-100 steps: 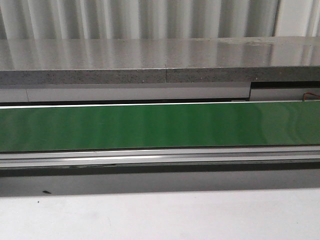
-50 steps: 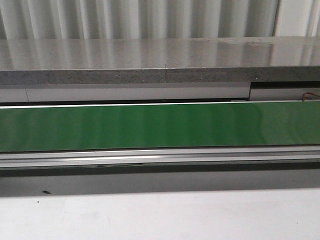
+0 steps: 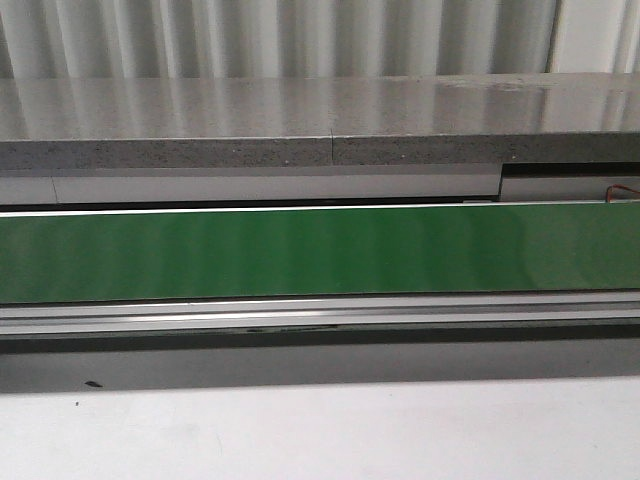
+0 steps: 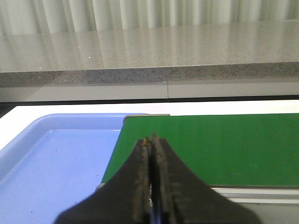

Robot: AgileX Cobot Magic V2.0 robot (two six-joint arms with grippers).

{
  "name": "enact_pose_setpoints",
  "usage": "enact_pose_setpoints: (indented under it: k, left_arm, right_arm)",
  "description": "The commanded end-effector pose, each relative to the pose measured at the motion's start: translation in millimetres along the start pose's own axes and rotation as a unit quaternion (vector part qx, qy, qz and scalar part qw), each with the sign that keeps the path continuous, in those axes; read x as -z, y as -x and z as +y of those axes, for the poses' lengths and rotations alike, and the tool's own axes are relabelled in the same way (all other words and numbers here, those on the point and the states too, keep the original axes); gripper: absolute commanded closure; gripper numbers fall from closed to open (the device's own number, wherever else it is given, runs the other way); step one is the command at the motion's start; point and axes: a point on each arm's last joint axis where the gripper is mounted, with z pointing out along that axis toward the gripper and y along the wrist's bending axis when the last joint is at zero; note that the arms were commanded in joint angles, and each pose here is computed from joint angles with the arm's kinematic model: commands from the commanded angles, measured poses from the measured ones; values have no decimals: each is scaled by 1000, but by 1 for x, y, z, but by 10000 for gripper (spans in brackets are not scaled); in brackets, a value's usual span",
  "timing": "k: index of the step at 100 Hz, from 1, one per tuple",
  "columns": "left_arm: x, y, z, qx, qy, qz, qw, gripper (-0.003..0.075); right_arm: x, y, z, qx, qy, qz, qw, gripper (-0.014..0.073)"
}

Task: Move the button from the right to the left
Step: 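Lower the right gripper and close it on the button's blue base, then lift the button with the right gripper and release it onto the belt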

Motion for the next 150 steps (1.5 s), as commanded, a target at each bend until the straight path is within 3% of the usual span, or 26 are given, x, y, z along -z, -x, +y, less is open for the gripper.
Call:
enact_pose_setpoints:
  k: [1,13,25,37,56,95,131,150]
  left_arm:
    - [0,-4,0,8,2,-36,999,741]
    - [0,-4,0,8,2,-36,999,741]
    - [0,-4,0,8,2,-36,999,741]
    - [0,-4,0,8,2,-36,999,741]
    - [0,-4,0,8,2,-36,999,741]
    - [0,-4,0,8,2,-36,999,741]
    - [0,-4,0,8,2,-36,999,741]
    - [0,-4,0,8,2,-36,999,741]
  right_arm:
    - [16,10,-2,7,-6,-46,999,88]
    - [13,12,-2,7,-7,-51,999,144]
    - [13,12,-2,7,-8,-55,998,365]
    - [13,14,-2,7,-10,-62,998,477]
    - [26,11,-1,8,-10,-68,998,484]
    - [114,-5,17,-10,19,-181,983,484]
    - [116,-16,64,-7,78,-121,990,484]
    - [109,-14,72,-31,83,-110,990,484]
